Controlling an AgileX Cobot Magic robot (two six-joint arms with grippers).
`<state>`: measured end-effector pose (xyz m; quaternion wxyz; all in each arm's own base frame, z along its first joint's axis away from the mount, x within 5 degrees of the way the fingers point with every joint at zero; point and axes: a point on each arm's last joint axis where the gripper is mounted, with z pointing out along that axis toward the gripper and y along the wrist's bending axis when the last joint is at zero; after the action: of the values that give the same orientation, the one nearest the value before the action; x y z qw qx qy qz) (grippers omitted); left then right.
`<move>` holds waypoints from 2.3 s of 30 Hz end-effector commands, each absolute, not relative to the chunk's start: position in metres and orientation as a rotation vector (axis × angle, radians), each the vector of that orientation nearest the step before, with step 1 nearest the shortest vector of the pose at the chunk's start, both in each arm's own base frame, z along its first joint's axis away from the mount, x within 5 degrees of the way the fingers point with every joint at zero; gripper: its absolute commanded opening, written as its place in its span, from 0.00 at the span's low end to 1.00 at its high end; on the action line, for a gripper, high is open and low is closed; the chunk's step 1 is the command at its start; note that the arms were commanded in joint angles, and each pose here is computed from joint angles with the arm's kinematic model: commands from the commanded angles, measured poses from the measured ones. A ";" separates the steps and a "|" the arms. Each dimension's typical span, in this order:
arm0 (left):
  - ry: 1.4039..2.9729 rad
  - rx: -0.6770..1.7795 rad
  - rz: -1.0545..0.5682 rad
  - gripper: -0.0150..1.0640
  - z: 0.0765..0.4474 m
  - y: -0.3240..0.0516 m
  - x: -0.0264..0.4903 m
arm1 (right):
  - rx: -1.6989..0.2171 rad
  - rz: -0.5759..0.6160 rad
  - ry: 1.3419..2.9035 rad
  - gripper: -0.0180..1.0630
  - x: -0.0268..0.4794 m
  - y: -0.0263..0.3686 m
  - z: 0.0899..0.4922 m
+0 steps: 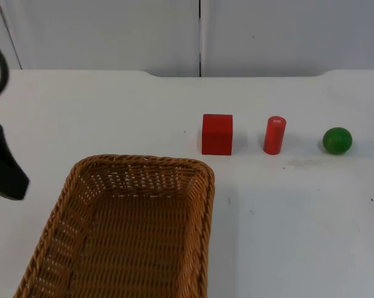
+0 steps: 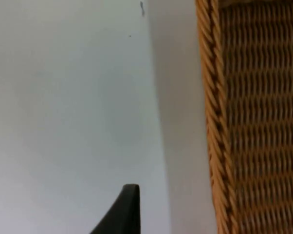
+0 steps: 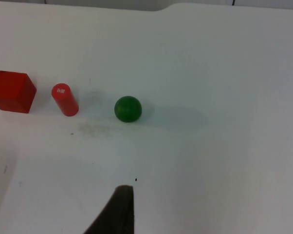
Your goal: Pick up the basket with the left hand and place the object to the left of the red cylinder into the basket with the right hand.
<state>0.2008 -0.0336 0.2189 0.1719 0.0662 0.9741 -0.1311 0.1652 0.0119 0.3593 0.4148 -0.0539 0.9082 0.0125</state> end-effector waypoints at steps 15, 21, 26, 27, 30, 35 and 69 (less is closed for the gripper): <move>2.876 0.191 -0.411 0.99 0.172 -0.054 0.230 | -0.131 0.028 2.270 0.99 0.164 0.011 0.362; 2.907 0.197 -0.419 0.99 0.159 -0.059 0.233 | -0.129 0.035 2.272 0.99 0.164 0.011 0.362; 2.907 0.274 -0.390 0.99 0.148 -0.073 0.235 | -0.128 0.038 2.272 0.99 0.164 0.012 0.362; 2.912 0.256 -0.381 0.99 0.144 -0.073 0.237 | -0.128 0.038 2.272 0.99 0.164 0.012 0.362; 2.949 0.237 -0.362 0.99 0.129 -0.072 0.241 | -0.129 0.038 2.279 0.99 0.164 0.012 0.361; 2.974 0.218 -0.332 0.99 0.112 -0.071 0.245 | -0.122 0.062 2.281 0.99 0.163 0.013 0.361; 2.977 0.177 -0.293 0.60 0.094 -0.070 0.250 | -0.127 0.058 2.285 0.99 0.163 0.013 0.361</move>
<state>0.2499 -0.0680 0.0942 0.0733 0.0675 0.9907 -0.0930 0.1644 0.0138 0.3587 0.4097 -0.0490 0.9105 0.0265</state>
